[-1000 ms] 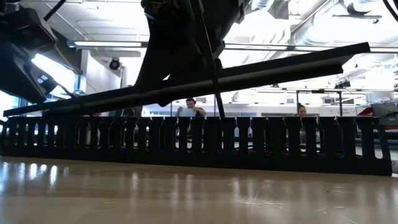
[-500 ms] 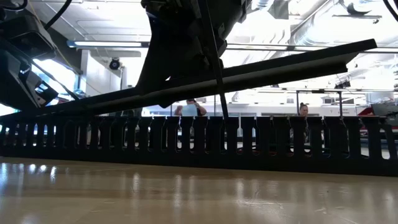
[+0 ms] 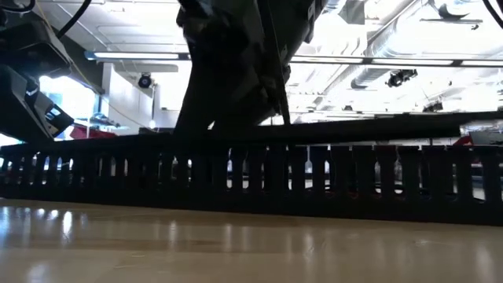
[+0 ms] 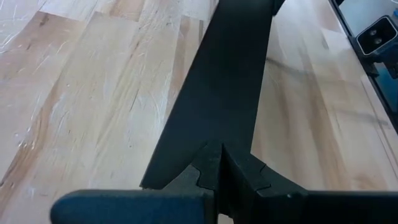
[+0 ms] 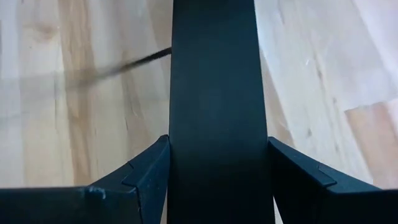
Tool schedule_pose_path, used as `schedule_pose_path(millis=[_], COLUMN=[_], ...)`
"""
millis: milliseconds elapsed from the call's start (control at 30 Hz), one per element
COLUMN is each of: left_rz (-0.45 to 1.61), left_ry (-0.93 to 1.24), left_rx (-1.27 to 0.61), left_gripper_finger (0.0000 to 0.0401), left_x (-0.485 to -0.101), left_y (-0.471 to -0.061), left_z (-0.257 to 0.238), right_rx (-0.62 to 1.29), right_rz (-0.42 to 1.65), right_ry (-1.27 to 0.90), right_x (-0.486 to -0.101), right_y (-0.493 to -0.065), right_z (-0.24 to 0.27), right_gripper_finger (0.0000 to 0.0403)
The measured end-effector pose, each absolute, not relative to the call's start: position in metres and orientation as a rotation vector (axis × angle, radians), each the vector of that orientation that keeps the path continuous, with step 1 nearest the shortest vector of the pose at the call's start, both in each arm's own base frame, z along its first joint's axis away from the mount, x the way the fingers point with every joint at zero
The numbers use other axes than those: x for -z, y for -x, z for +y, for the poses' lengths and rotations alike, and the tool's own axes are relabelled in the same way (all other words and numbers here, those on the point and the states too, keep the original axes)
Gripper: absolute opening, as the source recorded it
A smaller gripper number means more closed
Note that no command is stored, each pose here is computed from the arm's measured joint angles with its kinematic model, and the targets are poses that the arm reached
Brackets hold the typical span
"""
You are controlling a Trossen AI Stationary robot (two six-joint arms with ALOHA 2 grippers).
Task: Ziptie cables
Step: Close the cable duct
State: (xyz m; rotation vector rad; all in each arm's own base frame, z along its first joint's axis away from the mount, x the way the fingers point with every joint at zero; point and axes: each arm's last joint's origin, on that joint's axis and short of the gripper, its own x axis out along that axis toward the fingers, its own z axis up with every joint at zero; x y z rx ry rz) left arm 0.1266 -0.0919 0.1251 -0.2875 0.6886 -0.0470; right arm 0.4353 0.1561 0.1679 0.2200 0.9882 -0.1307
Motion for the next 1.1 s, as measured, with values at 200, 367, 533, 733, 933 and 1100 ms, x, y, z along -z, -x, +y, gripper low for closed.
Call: schedule_pose_path(millis=[200, 367, 533, 733, 933, 1100], left_rz=[0.688, 0.659, 0.542, 0.487, 0.609, 0.682], left_ry=[0.282, 0.258, 0.227, 0.215, 0.2, 0.237], left_rx=[0.038, 0.043, 0.039, 0.087, 0.182, 0.177], left_gripper_finger=[0.0, 0.0, 0.0, 0.0, 0.0, 0.0], left_x=[-0.124, -0.128, -0.157, -0.171, -0.14, -0.107], left_y=[-0.127, -0.129, -0.145, -0.165, -0.185, -0.199], left_z=[-0.092, -0.093, -0.099, -0.096, -0.103, -0.113], right_rx=[0.139, 0.137, 0.128, 0.125, 0.119, 0.097], right_rz=[1.011, 1.008, 1.008, 1.009, 1.005, 1.033], right_ry=[-0.24, -0.243, -0.237, -0.234, -0.214, -0.156], right_x=[-0.156, -0.155, -0.154, -0.154, -0.154, -0.152], right_y=[-0.437, -0.438, -0.438, -0.438, -0.438, -0.435], right_z=[0.159, 0.159, 0.16, 0.16, 0.16, 0.161], right_gripper_finger=[0.0208, 0.0208, 0.0208, 0.0208, 0.0208, 0.0208])
